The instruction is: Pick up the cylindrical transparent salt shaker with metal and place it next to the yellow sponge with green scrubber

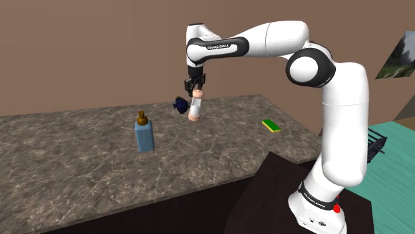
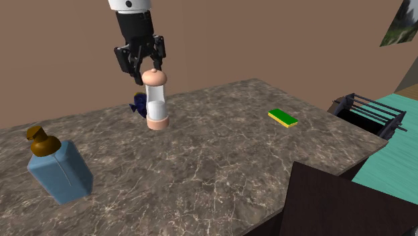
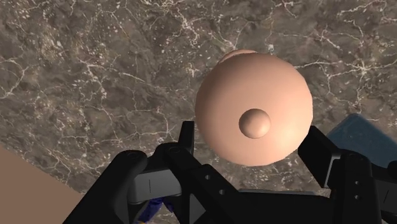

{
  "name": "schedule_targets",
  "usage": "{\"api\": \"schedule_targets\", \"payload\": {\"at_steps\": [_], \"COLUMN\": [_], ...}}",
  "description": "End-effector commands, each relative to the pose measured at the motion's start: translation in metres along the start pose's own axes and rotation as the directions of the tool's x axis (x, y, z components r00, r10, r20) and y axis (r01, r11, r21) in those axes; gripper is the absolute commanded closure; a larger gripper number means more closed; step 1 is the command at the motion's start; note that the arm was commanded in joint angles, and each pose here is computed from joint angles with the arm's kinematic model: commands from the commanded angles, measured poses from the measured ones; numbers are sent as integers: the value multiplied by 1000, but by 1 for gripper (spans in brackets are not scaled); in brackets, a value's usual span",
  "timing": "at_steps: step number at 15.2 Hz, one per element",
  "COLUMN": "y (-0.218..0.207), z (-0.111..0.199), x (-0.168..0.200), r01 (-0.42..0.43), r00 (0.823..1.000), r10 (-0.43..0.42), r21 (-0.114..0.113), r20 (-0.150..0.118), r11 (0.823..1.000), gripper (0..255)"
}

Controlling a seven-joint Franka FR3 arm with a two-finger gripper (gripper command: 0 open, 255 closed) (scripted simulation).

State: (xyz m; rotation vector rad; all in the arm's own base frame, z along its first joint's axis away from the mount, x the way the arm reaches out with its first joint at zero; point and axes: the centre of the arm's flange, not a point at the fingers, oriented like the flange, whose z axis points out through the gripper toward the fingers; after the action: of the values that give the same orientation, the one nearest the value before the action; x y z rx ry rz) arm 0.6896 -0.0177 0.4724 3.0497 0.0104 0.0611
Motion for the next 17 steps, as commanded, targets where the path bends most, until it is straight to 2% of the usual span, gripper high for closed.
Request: {"api": "schedule_targets", "payload": {"at_steps": [1, 17], "y": [0, 8], "z": [-12, -93], "x": [0, 3], "r01": [0, 0], "r00": [1000, 1000], "r10": [0, 0], "r21": [0, 0], "r20": [0, 0], "r11": [1000, 1000], "gripper": [255, 255]}}
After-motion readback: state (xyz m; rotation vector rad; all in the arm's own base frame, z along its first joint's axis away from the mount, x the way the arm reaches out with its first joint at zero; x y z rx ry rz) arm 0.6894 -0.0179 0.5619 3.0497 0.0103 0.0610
